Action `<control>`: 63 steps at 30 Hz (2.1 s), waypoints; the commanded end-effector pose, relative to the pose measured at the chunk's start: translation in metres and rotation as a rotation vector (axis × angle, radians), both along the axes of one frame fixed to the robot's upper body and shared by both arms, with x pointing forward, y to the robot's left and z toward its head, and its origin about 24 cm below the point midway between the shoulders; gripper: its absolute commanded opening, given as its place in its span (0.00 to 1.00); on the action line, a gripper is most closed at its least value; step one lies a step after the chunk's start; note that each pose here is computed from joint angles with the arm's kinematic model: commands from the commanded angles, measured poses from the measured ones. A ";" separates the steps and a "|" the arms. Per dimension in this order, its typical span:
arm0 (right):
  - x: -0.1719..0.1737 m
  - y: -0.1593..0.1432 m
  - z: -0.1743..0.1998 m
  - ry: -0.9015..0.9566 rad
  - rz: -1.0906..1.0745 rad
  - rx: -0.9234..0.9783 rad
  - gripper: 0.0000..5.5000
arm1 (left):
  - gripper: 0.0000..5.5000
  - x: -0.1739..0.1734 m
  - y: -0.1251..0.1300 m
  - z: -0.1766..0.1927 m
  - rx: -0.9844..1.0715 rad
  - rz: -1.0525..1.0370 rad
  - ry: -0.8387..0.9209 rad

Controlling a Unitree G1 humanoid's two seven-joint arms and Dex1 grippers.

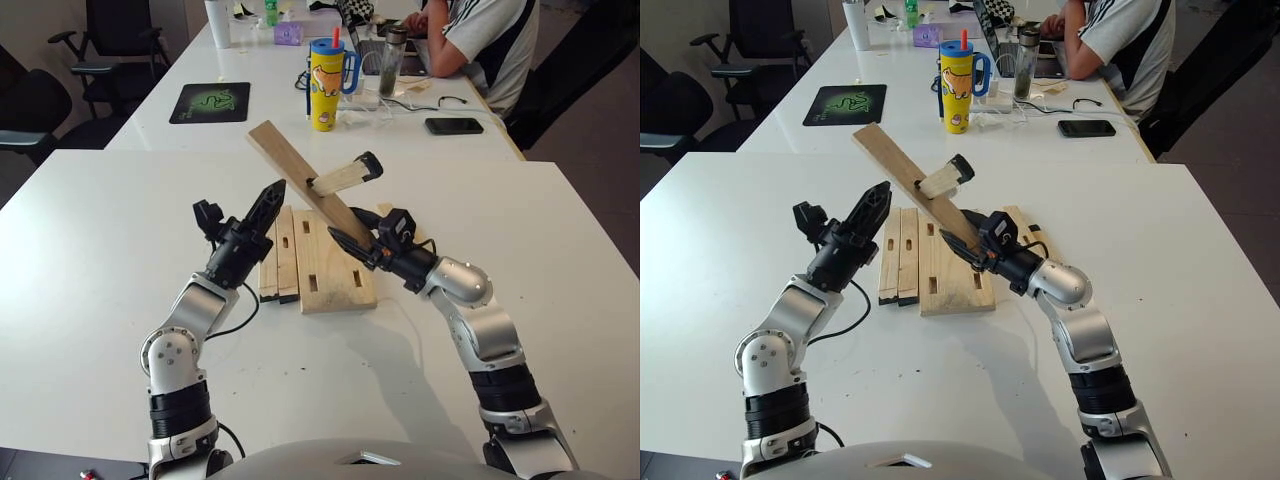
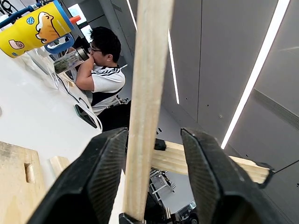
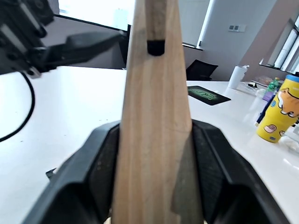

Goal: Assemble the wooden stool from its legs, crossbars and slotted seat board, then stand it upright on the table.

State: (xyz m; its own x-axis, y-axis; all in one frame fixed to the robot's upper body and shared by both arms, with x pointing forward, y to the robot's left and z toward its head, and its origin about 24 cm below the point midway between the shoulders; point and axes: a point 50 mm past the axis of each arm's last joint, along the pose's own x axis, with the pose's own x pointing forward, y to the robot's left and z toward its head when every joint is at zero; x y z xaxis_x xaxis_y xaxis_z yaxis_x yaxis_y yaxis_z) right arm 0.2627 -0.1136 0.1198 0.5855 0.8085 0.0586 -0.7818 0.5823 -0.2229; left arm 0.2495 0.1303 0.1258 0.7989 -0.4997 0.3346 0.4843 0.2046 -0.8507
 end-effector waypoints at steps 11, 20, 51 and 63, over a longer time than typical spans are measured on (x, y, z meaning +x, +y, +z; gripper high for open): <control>-0.009 -0.003 -0.006 -0.053 0.086 -0.085 0.37 | 0.60 0.007 0.008 0.002 0.052 0.038 -0.011; -0.011 -0.004 -0.014 -0.042 0.094 -0.112 0.37 | 0.45 0.012 0.016 0.003 0.056 0.089 -0.006; -0.021 -0.021 -0.048 0.146 0.257 -0.384 0.64 | 0.19 0.026 0.041 -0.011 0.070 0.290 0.116; -0.003 -0.010 -0.086 0.161 0.172 -0.614 0.64 | 0.19 0.031 0.053 -0.012 0.058 0.374 0.143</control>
State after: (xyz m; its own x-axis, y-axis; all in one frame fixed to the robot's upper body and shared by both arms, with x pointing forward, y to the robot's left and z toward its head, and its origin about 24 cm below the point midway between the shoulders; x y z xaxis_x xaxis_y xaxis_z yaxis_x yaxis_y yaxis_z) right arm 0.2527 -0.1278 0.0421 0.3662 0.7915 -0.4894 -0.9159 0.2136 -0.3399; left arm 0.2764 0.1838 0.1107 0.9644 -0.1923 0.1818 0.2447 0.3869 -0.8891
